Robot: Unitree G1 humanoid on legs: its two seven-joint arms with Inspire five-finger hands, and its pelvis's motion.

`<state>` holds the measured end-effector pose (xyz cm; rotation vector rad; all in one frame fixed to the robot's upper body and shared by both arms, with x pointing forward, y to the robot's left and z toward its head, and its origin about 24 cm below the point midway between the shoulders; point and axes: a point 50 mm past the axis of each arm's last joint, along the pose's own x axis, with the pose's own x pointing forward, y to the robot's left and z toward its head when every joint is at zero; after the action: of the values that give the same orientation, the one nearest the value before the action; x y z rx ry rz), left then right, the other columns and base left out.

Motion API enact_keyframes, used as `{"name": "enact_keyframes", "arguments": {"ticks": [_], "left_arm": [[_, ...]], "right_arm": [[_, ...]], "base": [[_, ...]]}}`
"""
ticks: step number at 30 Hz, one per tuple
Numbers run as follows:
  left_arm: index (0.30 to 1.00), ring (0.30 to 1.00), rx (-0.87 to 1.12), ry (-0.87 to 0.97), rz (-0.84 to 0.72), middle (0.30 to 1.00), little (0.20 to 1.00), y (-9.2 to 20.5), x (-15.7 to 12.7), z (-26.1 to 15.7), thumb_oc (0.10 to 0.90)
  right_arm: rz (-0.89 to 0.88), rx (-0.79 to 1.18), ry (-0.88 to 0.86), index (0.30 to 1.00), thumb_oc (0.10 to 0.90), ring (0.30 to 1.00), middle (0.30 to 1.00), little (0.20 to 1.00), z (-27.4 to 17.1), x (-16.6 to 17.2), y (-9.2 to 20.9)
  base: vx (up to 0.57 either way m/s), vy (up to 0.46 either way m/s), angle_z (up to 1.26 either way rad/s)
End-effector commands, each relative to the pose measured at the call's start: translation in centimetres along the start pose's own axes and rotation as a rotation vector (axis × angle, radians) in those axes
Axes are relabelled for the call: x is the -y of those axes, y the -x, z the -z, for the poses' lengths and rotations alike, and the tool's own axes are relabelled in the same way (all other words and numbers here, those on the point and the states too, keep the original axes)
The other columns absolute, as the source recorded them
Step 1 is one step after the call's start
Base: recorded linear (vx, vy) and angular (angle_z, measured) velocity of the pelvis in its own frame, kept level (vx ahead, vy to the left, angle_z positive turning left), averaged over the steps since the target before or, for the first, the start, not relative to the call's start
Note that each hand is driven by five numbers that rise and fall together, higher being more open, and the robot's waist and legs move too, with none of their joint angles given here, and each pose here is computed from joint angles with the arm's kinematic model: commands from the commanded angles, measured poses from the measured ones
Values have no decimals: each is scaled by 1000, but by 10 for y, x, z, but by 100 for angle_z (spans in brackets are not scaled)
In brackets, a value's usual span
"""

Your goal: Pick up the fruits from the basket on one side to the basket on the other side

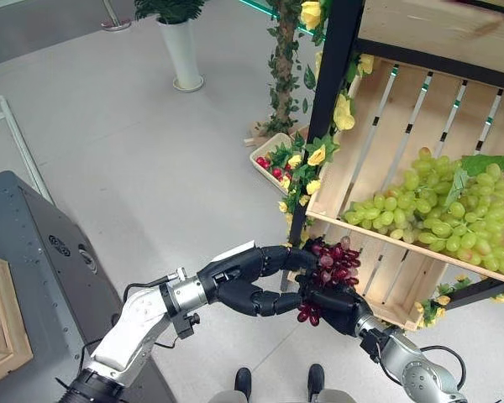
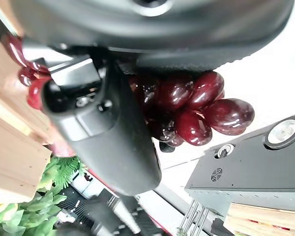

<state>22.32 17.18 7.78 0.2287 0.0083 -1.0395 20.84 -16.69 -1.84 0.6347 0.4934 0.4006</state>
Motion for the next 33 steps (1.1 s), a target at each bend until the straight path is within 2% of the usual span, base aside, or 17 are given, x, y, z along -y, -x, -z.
{"name": "enact_keyframes", "arguments": {"ticks": [1,8,9,14,23,33], "left_arm": [[900,900,32,-128,-39,900,900,-6,-8,-15,800],[900,900,-17,-241,-222,900,900,-1,-28,-15,800],[900,900,-16,-315,-274,900,900,-3,-36,-19,800],[900,900,63,-451,-438,900,900,-14,-57,-41,800],[900,900,134,-583,-701,900,900,-29,-76,-55,800],[900,900,223,-601,-787,900,900,-38,-80,-66,800]], "right_arm": [[-122,175,90,300,400,300,300,300,-44,-11,-5],[-104,260,136,300,400,300,300,300,-71,-8,-10],[-104,302,157,300,400,300,300,300,-86,-11,-15],[-102,424,206,300,400,300,300,300,-128,-20,-28],[-79,622,172,300,400,300,300,300,-173,-33,-38],[-38,809,103,300,400,300,300,300,-218,-34,-33]], "base": [[-15,-33,-10],[-191,-31,-3],[-300,-6,3],[-297,-7,9],[-138,-19,7],[-46,-38,7]]}}
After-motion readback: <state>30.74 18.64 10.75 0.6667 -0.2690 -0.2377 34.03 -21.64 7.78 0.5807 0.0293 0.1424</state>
